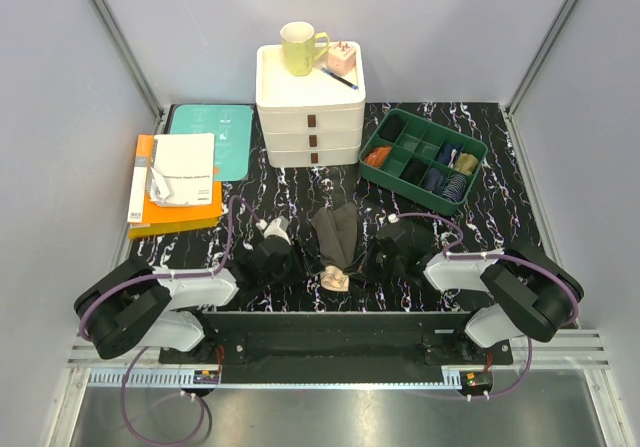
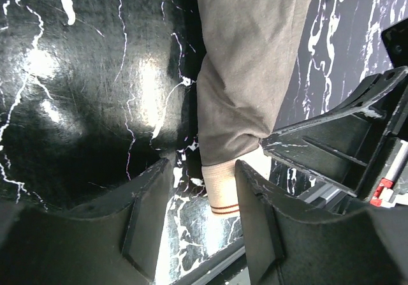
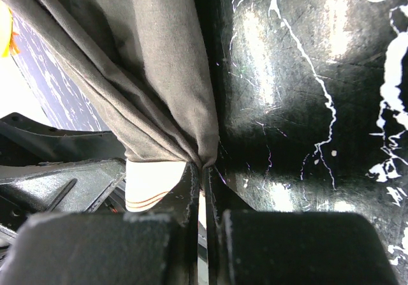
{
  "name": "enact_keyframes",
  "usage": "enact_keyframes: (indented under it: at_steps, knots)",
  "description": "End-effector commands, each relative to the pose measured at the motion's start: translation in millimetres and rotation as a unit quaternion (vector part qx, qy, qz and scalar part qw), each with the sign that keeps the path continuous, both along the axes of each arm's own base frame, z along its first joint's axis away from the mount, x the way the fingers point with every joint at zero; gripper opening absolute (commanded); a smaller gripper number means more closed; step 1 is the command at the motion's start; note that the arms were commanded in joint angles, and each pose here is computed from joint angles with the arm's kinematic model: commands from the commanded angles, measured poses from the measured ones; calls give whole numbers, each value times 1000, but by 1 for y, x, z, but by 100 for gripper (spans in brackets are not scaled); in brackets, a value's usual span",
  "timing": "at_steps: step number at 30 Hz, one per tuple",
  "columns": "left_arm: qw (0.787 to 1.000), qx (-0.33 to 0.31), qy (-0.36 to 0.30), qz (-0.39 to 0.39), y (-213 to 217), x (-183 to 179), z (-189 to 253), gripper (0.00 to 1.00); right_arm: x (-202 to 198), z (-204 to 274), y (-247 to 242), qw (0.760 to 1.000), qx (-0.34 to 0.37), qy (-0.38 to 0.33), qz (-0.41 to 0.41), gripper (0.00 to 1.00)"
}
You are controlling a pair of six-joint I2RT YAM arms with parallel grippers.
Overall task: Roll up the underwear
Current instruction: Fold the underwear at the center of the board.
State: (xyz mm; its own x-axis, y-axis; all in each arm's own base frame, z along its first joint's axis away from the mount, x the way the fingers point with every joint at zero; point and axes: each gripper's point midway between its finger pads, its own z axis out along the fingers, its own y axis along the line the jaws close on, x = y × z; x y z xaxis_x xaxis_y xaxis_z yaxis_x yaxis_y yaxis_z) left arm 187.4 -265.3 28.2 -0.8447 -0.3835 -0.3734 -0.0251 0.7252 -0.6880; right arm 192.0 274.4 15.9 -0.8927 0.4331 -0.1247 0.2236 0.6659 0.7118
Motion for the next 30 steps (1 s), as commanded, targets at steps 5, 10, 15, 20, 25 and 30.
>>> enact_keyframes:
  at_steps: [5, 10, 15, 20, 25, 30]
  knots:
    - [999, -28, -22, 21, -4, 10, 12, 51, -18, -32, -24, 997, -63, 37, 4, 0]
    - [998, -45, -26, 23, -10, 14, 16, 51, -18, -32, -22, 997, -62, 37, 7, 0]
    - [998, -54, -20, 25, -12, 12, 12, 51, -18, -32, -23, 997, -62, 38, 6, 0]
    - [998, -67, 2, 15, -17, 5, 4, 46, -18, -32, -23, 997, -64, 38, 6, 0]
    - [996, -83, 18, -3, -21, -8, 0, 42, -18, -34, -24, 997, -66, 40, 4, 0]
    - [997, -80, 22, -11, -22, -13, -2, 39, -18, -34, -24, 997, -66, 40, 4, 0]
